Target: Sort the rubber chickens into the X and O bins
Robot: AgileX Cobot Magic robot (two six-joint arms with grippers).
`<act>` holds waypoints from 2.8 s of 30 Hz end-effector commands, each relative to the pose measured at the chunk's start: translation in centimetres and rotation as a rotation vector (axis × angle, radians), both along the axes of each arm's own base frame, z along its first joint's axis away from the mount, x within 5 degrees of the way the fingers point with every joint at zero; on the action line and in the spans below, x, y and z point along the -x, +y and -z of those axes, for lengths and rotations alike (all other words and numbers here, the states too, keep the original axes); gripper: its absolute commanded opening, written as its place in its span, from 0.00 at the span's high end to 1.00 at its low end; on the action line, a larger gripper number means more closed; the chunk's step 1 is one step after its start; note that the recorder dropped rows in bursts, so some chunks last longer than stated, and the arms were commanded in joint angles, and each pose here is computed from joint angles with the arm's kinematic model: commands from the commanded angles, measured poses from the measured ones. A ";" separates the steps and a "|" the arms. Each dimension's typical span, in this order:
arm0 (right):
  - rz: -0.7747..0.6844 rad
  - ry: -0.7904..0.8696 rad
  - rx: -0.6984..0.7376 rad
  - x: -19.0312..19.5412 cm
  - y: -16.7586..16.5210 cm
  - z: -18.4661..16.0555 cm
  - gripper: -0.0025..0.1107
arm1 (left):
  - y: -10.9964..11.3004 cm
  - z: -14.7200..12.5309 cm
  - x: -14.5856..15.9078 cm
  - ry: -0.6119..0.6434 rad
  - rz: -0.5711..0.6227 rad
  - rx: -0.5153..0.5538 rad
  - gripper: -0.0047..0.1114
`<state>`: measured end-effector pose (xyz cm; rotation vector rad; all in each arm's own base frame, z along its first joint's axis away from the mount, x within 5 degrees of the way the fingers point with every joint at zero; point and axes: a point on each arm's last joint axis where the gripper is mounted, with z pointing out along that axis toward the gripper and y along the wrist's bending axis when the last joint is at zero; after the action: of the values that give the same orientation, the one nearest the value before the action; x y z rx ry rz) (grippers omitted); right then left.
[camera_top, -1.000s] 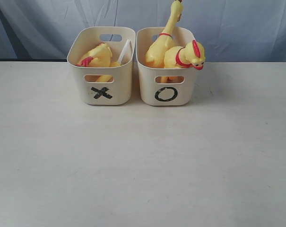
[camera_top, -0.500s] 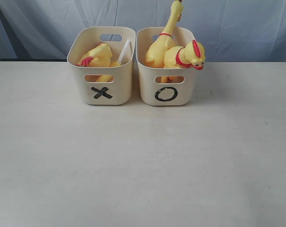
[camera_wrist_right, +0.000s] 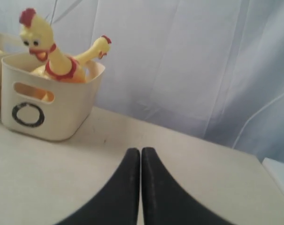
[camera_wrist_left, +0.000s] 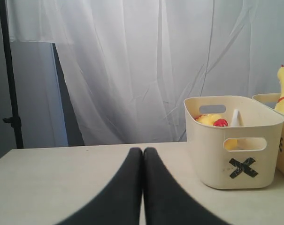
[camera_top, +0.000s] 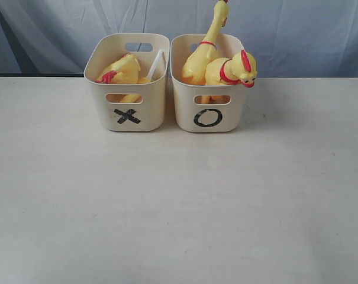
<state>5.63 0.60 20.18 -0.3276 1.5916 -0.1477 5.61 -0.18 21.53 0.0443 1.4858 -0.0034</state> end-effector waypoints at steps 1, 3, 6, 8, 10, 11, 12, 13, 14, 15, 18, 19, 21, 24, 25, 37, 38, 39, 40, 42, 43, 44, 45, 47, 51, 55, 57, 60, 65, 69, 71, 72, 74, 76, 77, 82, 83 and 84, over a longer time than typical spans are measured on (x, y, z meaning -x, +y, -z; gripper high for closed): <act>0.002 0.147 0.023 0.2 0.0 1.5 0.96 | 0.0 0.7 0.0 0.049 0.000 0.011 0.96; 0.001 0.143 0.022 0.2 0.0 1.4 0.96 | 0.0 1.1 0.0 0.096 -0.002 0.010 0.96; 0.001 0.145 0.022 0.2 0.0 1.4 0.96 | 0.0 1.8 0.0 0.176 -0.005 0.007 0.96; 0.002 0.147 0.023 0.2 0.0 1.5 0.96 | 0.1 2.3 0.1 0.232 -0.007 0.006 0.96; 0.002 0.149 0.023 0.2 0.0 1.5 0.96 | 0.1 2.4 0.1 0.233 -0.007 0.006 0.96; 0.002 0.149 0.023 0.2 0.0 1.5 0.96 | 0.1 2.4 0.1 0.233 -0.007 0.006 0.96; 0.001 0.153 0.021 0.2 0.0 1.5 0.96 | 0.1 2.4 0.1 0.233 -0.007 0.006 0.96; 0.001 0.161 0.021 0.2 0.0 1.6 0.96 | 0.1 2.4 0.1 0.233 -0.007 0.006 0.96; 0.001 0.164 0.021 0.2 0.0 1.6 0.96 | 0.1 2.4 0.1 0.233 -0.007 0.006 0.96; 0.001 0.164 0.021 0.2 0.0 1.6 0.96 | 0.1 2.4 0.1 0.233 -0.007 0.006 0.96; 0.001 0.164 0.021 0.2 0.0 1.6 0.96 | 0.1 2.3 0.1 0.231 -0.008 0.002 0.96; 0.001 0.164 0.021 0.2 0.0 1.6 0.96 | 0.1 2.3 0.1 0.231 -0.008 0.002 0.96; 0.001 0.164 0.021 0.2 0.0 1.6 0.96 | 0.1 2.3 0.1 0.231 -0.008 0.002 0.96; 0.001 0.164 0.021 0.2 0.0 1.6 0.96 | 0.1 2.3 0.1 0.231 -0.008 0.002 0.96; 0.001 0.164 0.021 0.2 0.0 1.6 0.96 | 0.1 2.3 0.1 0.231 -0.008 0.002 0.96; -0.006 0.139 -0.027 0.2 0.1 1.3 0.96 | 0.1 2.1 0.0 0.203 -0.011 -0.022 0.96; -0.006 0.141 -0.027 0.2 0.1 1.4 0.96 | 0.1 2.1 0.0 0.203 -0.011 -0.022 0.96; -0.006 0.146 -0.032 0.2 0.1 1.4 0.96 | 0.1 2.1 0.0 0.203 -0.011 -0.022 0.96; -0.002 0.153 -0.061 0.2 0.1 1.4 0.96 | 0.1 2.1 0.0 0.203 -0.011 -0.022 0.96; 0.009 0.170 -0.143 0.2 0.1 1.5 0.96 | 0.1 2.1 0.0 0.203 -0.011 -0.022 0.96; 0.014 0.174 -0.182 0.2 0.1 1.5 0.96 | 0.1 2.1 0.0 0.203 -0.011 -0.022 0.96; 0.019 0.180 -0.221 0.2 0.1 1.5 0.96 | 0.1 2.1 0.0 0.203 -0.011 -0.022 0.96; 0.019 0.182 -0.221 0.2 0.1 1.5 0.96 | 0.1 2.1 0.0 0.203 -0.011 -0.022 0.96; 0.019 0.190 -0.217 0.2 0.1 1.6 0.96 | 0.1 2.1 0.0 0.203 -0.011 -0.022 0.96; 0.021 0.210 -0.215 0.3 0.1 1.8 0.96 | 0.1 2.1 0.0 0.203 -0.011 -0.022 0.96; 0.023 0.231 -0.212 0.3 0.1 2.0 0.96 | 0.1 2.1 0.0 0.203 -0.011 -0.022 0.96; 0.023 0.231 -0.212 0.3 0.1 2.0 0.96 | 0.1 2.1 0.0 0.203 -0.011 -0.022 0.96; 0.023 0.231 -0.212 0.3 0.1 2.0 0.96 | 0.1 2.1 0.0 0.203 -0.011 -0.022 0.96; 0.022 0.227 -0.215 0.3 0.1 1.9 0.96 | 0.1 2.1 0.0 0.203 -0.011 -0.022 0.96; 0.022 0.227 -0.215 0.3 0.1 1.9 0.96 | 0.1 2.1 0.0 0.203 -0.011 -0.022 0.96; 0.022 0.227 -0.215 0.3 0.1 1.9 0.96 | 0.1 2.1 0.0 0.203 -0.011 -0.022 0.96; 0.022 0.227 -0.215 0.3 0.1 1.9 0.96 | 0.1 2.1 0.0 0.203 -0.011 -0.022 0.96; 0.022 0.227 -0.215 0.3 0.1 1.9 0.96 | 0.1 2.1 0.0 0.203 -0.011 -0.022 0.96; 0.022 0.227 -0.215 0.3 0.1 1.9 0.96 | 0.1 2.1 0.0 0.203 -0.011 -0.022 0.96; 0.022 0.227 -0.215 0.3 0.1 1.9 0.96 | 0.1 2.1 0.0 0.203 -0.011 -0.022 0.96; 0.023 0.232 -0.214 0.3 0.1 2.0 0.96 | 0.1 2.1 0.0 0.203 -0.011 -0.022 0.96; 0.023 0.232 -0.214 0.3 0.1 2.0 0.96 | 0.1 2.1 0.0 0.203 -0.011 -0.022 0.96; 0.022 0.230 -0.214 0.3 0.1 2.0 0.96 | 0.1 2.1 0.0 0.203 -0.011 -0.022 0.96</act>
<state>5.32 0.68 18.22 -0.1652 1.8278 0.0422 5.59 -0.07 19.49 0.0504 1.6989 0.0146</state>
